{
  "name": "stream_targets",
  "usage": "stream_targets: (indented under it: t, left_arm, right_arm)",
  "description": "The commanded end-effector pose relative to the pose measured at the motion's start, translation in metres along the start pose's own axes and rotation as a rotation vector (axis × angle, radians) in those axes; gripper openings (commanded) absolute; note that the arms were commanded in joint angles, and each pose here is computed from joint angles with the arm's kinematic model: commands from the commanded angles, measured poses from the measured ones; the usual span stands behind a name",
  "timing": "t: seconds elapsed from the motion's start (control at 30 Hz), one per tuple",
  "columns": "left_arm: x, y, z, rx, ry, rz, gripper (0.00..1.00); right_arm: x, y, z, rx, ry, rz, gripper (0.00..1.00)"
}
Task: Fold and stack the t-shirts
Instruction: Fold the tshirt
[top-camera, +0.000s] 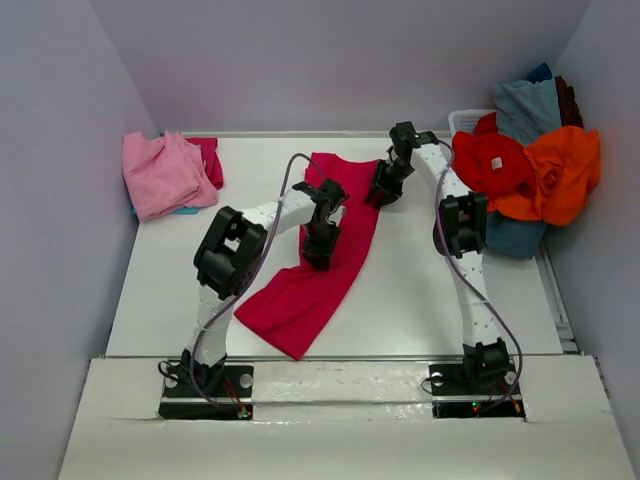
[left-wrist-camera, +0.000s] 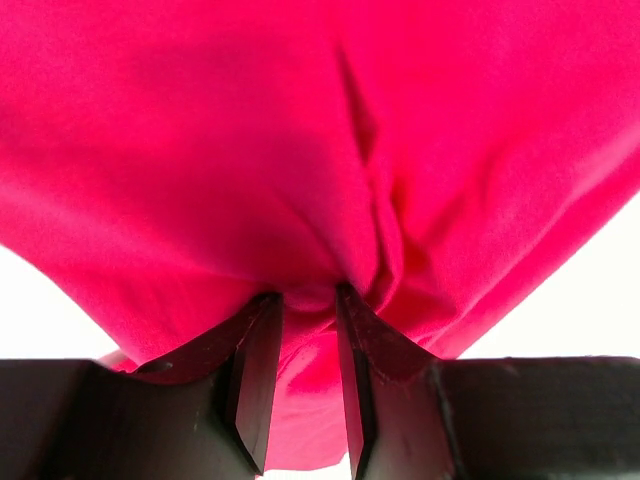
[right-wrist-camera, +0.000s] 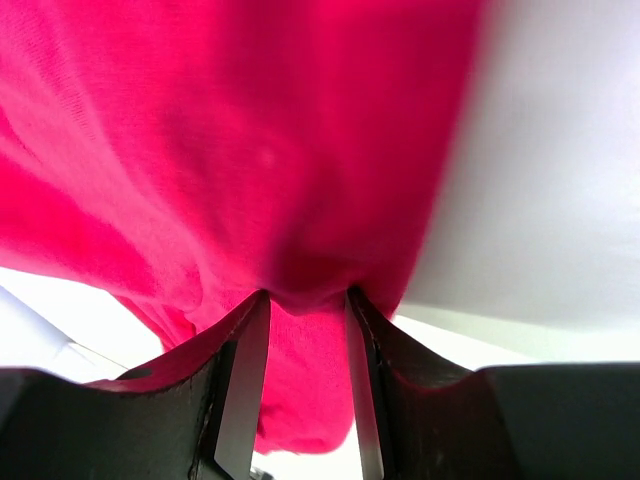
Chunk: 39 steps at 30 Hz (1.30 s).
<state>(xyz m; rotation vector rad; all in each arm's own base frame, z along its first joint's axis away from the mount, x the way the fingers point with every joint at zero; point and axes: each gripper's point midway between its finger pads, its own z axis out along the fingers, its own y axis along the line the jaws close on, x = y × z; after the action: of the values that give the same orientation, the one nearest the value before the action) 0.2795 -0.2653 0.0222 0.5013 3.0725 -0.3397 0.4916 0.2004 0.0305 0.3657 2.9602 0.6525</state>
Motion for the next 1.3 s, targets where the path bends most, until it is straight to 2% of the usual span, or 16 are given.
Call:
stream_targets:
  t: [0.0,0.17,0.33,0.53,0.87,1.03,1.07,1.1,1.27]
  left_arm:
    - [-0.006,-0.019,-0.005,0.05,0.009,0.023,0.4]
    - [-0.025,-0.027,-0.001,0.06,-0.006,0.017,0.41]
    - [-0.047,-0.03,0.004,0.141,-0.034,-0.057,0.41]
    - [-0.07,-0.009,0.019,0.122,-0.039,-0.116,0.41]
    - [-0.097,0.033,0.022,0.097,-0.071,-0.234,0.41]
    - [-0.09,0.039,0.022,0.093,-0.063,-0.23,0.41]
    - [-0.089,0.04,0.023,0.094,-0.06,-0.228,0.41]
    - [-0.084,0.041,0.024,0.093,-0.051,-0.226,0.41]
    - [-0.062,0.043,0.032,0.102,-0.006,-0.219,0.41]
  right_arm:
    - [-0.033,-0.047,0.016,0.067,-0.059,0.026,0.43]
    - [-0.044,-0.061,0.01,0.066,-0.075,0.04,0.44]
    - [-0.043,-0.056,-0.003,0.064,-0.088,0.02,0.44]
    - [-0.036,-0.051,-0.025,0.06,-0.103,-0.015,0.44]
    - [-0.022,-0.06,-0.034,0.096,-0.092,-0.037,0.44]
    - [-0.032,-0.057,-0.04,0.1,-0.136,-0.044,0.45]
    - [-0.027,-0.066,-0.028,0.127,-0.089,-0.027,0.45]
    - [-0.04,-0.057,-0.036,0.111,-0.129,-0.039,0.45]
    - [-0.055,-0.052,-0.024,0.087,-0.158,-0.026,0.47]
